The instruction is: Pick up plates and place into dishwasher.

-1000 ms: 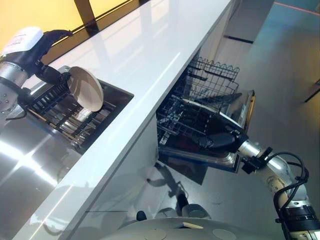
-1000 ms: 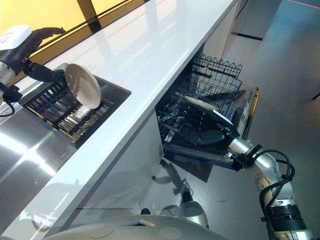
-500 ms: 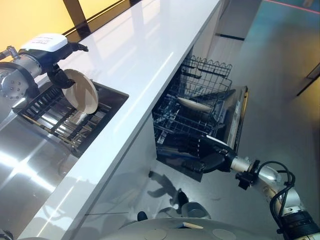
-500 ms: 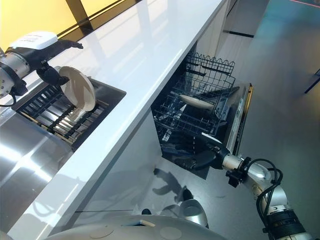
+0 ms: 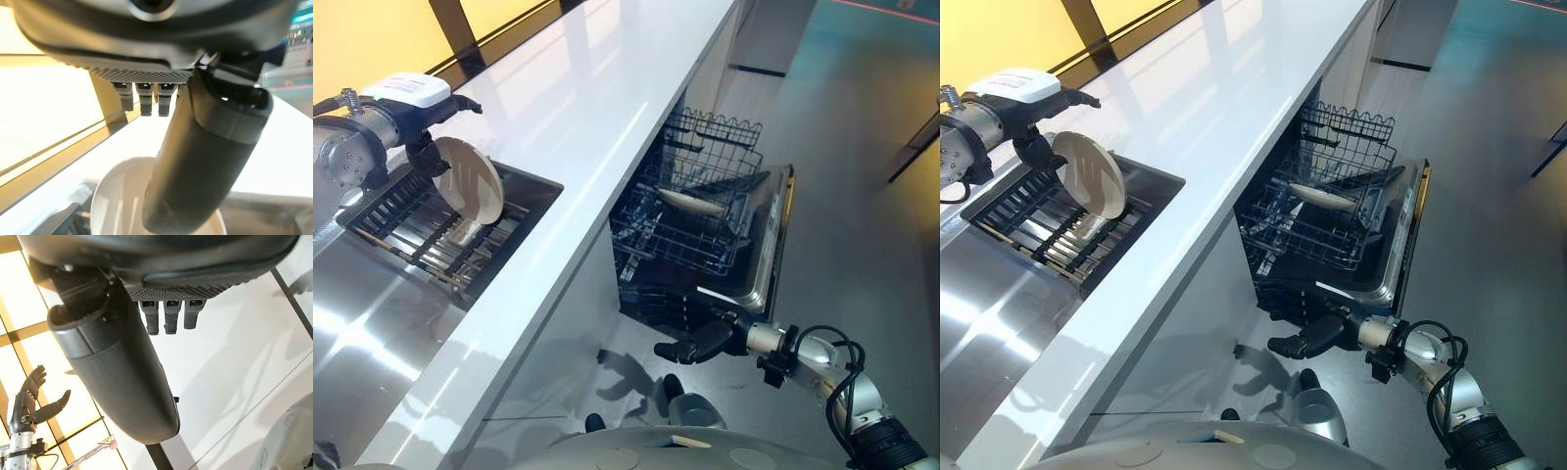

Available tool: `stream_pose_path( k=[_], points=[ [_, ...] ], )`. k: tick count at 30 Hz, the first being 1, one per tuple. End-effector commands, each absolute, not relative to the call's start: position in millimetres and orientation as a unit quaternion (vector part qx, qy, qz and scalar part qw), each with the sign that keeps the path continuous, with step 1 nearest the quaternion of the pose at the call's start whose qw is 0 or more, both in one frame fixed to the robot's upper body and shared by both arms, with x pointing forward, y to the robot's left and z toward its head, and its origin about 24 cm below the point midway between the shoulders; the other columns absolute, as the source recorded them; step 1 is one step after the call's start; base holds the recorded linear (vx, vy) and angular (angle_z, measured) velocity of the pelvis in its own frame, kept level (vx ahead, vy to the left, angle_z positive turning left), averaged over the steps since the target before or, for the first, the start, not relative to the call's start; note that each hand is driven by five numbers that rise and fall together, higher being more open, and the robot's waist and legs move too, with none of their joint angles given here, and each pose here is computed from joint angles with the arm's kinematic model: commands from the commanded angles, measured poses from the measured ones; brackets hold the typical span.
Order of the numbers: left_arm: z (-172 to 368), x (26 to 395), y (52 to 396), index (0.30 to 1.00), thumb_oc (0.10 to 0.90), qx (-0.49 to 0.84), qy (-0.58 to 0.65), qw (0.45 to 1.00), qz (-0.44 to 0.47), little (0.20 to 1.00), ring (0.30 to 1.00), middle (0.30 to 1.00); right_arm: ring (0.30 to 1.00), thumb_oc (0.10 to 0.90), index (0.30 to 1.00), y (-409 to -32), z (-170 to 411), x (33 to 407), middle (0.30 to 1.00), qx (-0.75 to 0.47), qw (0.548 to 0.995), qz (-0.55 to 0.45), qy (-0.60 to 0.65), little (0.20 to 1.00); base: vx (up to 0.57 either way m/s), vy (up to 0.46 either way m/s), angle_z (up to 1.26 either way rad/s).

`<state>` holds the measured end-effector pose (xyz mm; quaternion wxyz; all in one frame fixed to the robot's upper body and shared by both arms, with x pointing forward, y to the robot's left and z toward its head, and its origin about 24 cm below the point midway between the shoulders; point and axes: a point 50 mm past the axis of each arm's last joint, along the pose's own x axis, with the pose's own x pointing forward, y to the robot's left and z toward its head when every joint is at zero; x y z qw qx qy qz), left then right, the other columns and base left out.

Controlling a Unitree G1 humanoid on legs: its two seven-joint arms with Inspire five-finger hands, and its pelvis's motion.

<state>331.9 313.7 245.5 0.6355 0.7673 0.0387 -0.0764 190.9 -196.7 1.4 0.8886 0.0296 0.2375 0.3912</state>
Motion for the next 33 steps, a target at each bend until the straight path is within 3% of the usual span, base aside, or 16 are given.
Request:
stream_pose_path(
  k=[1,30,31,32,33],
  points=[
    [318.0,325.7,328.9,0.900,0.800,0.773,-0.013,0.632,0.047,0.900,0.900,0.900,0.900,0.800,0.900,-185.1,39.5,207.2,0.900,0.009,0.893,0.428,0.141,0.900,0.04,-0.004,0.00],
    [274.3,353.5,325.3,0.900,0.800,0.797,0.055,0.602,0.019,0.900,0.900,0.900,0.900,0.800,0.900,-175.5,29.9,197.9,0.900,0.030,0.890,0.426,0.163,0.900,0.03,0.000,-0.02],
    [273.1,354.7,325.1,0.818,0.704,0.799,0.064,0.598,0.018,0.804,0.818,0.818,0.900,0.800,0.900,-175.4,29.7,197.5,0.900,0.030,0.890,0.425,0.163,0.900,0.02,-0.001,-0.07],
    [271.1,355.5,325.5,0.571,0.416,0.802,0.071,0.593,0.016,0.516,0.571,0.571,0.900,0.800,0.900,-175.4,28.8,197.0,0.900,0.031,0.890,0.425,0.164,0.900,0.02,-0.003,-0.10],
    [268.3,356.0,326.9,0.399,0.215,0.805,0.082,0.587,0.012,0.315,0.399,0.399,0.900,0.800,0.900,-175.7,28.5,197.1,0.900,0.031,0.890,0.424,0.164,0.900,0.02,-0.007,-0.14]
  ],
)
